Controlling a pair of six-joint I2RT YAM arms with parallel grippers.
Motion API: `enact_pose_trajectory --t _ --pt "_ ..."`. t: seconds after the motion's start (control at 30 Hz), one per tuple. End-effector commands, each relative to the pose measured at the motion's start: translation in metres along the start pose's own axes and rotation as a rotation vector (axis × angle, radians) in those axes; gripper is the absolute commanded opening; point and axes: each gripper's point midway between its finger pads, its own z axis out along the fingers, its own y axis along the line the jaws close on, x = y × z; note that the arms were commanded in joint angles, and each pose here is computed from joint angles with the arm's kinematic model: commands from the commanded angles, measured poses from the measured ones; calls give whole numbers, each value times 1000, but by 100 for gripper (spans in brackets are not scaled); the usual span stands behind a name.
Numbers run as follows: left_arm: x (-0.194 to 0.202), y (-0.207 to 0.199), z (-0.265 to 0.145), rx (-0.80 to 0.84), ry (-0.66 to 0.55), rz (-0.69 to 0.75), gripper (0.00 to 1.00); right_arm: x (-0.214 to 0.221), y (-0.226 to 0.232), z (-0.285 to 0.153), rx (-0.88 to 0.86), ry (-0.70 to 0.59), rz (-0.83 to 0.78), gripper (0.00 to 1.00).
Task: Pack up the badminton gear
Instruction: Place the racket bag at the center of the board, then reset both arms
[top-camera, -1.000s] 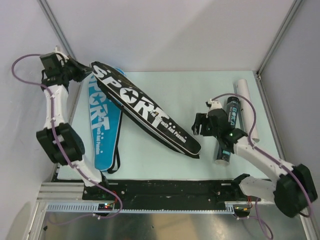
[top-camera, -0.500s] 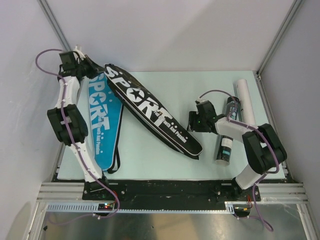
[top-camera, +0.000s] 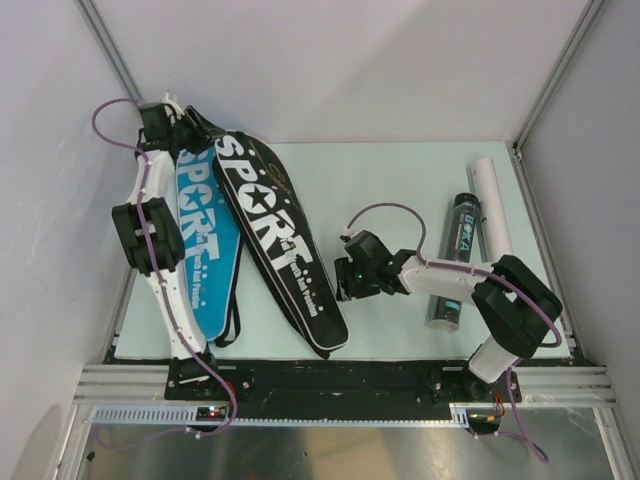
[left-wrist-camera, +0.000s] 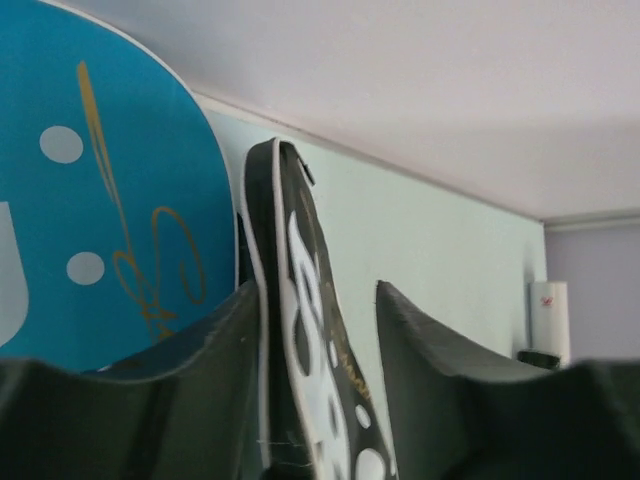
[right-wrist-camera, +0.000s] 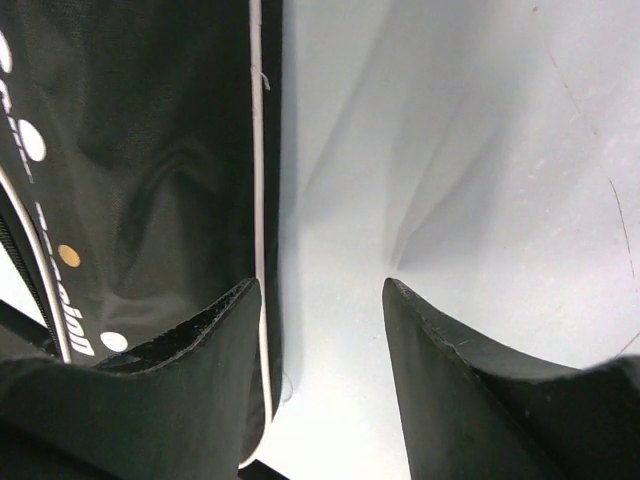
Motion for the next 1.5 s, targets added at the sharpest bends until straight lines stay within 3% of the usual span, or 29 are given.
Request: enact_pose_trajectory --t 0.0,0.13,0.2,0.3,0.43,0.5,0.53,0.6,0.9,1.17,1.47 --pt "-60 -48 -19 56 -187 113 61 -21 2 -17 27 -71 62 58" --pt "-67 -57 -43 12 -234 133 93 -36 -16 -35 90 -131 79 61" --pt "-64 -57 -58 -32 -249 139 98 -47 -23 -50 106 -173 87 63" --pt "-59 -62 -83 -90 -281 143 99 -67 -29 -79 94 -256 86 65" --pt "-44 -104 -125 -46 -299 178 100 -92 -31 -122 74 -387 65 70" --pt "-29 -127 -142 5 -286 187 100 -101 -27 -142 51 -448 30 80" --pt "-17 -138 -148 28 -270 201 100 -104 -24 -151 38 -474 17 90" --pt "6 -164 -165 87 -247 240 100 -111 -19 -170 11 -528 0 97" --pt "118 -254 -263 326 -235 463 100 -126 3 -246 -118 -745 74 99" --pt "179 -248 -308 416 -214 461 100 -124 3 -287 -150 -855 87 100" --pt "196 -237 -321 424 -227 480 100 -112 -6 -294 -120 -852 114 99"
